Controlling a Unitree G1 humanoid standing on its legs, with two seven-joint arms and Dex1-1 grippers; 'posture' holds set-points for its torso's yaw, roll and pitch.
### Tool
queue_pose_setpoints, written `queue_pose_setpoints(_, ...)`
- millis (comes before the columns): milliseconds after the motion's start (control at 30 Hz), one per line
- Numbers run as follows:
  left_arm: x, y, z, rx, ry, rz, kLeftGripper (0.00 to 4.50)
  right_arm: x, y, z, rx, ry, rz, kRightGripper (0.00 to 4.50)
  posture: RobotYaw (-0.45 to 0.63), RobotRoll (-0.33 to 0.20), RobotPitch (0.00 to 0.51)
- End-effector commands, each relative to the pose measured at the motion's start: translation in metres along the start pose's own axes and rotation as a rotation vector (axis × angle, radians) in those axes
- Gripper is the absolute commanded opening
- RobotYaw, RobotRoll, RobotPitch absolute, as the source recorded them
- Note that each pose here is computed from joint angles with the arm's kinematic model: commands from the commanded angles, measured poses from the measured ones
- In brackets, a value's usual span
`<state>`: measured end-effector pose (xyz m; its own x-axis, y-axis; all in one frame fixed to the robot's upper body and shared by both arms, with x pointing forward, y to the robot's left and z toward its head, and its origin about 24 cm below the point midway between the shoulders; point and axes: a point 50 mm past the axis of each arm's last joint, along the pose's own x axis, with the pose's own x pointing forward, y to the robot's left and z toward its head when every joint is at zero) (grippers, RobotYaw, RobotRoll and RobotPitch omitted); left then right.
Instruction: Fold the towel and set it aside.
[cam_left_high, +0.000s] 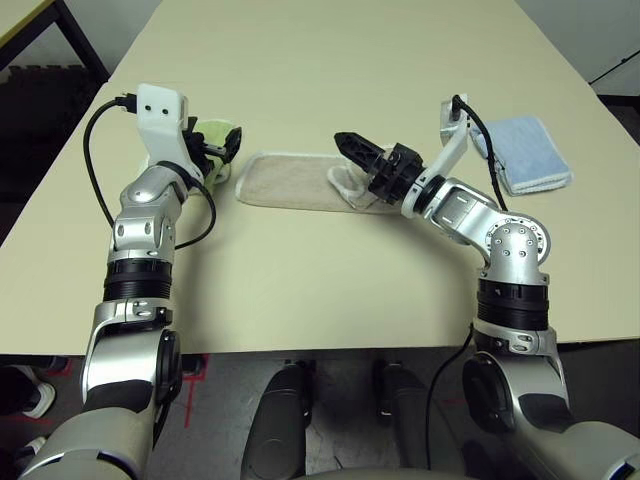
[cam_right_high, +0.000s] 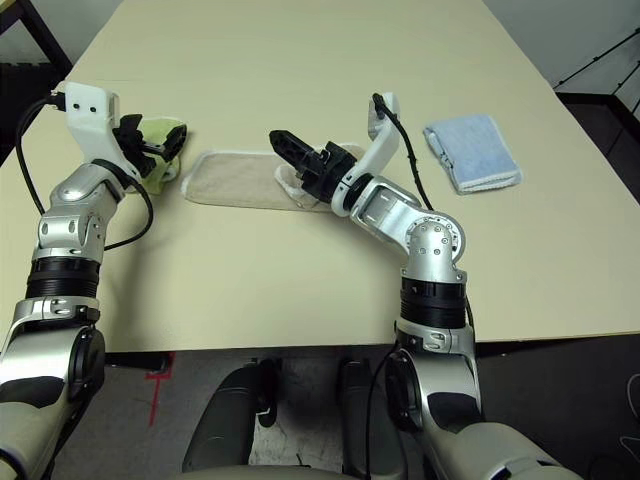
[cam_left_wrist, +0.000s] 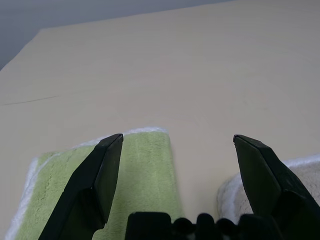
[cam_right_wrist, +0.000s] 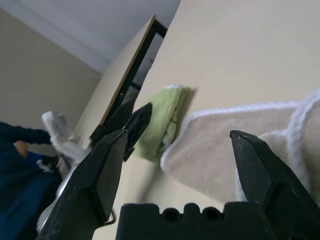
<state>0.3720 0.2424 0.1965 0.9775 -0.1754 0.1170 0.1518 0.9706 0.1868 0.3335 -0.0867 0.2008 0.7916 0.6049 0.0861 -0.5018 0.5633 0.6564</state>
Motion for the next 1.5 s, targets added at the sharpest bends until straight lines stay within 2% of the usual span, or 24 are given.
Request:
queue_pose_setpoints(33,0.001,-0.001,0.0,0.007,-0.003,0.002,4.5,0.001,-0.027,0.002,-0.086,-0.015,-0.158,4.47,0.11,0.0,0.145)
queue_pose_setpoints(233,0.002,-0.002,0.001,0.008,-0.005,0.001,4.5,0.002,-0.052,-0.008,-0.214,0.052,-0.289,4.47,0.11,0.0,0.145)
queue_pose_setpoints(633,0.001,-0.004,0.0,0.001,-0.007,0.003,4.5,-0.001,-0.065,-0.035,-0.283,0.166,-0.305,4.47,0.11,0.0,0.145)
queue_pose_setpoints(833,0.001,-0.004,-0.001,-0.001,-0.008,0.007,4.5,0.004,-0.052,-0.011,-0.262,0.058,-0.259,4.47,0.12,0.0,0.144)
queue_pose_setpoints(1033,0.001,-0.004,0.0,-0.002,-0.009,0.008,4.5,0.005,-0.026,-0.007,-0.241,0.04,-0.127,4.47,0.12,0.0,0.144)
queue_pose_setpoints(1200,0.002,-0.004,0.001,-0.001,-0.01,0.005,4.5,0.009,-0.013,-0.023,-0.209,0.111,-0.047,4.47,0.11,0.0,0.142)
queue_pose_setpoints(1500,0.0,-0.001,0.002,0.006,-0.012,0.009,4.5,0.017,-0.017,-0.051,-0.169,0.235,-0.065,4.47,0.13,0.0,0.141)
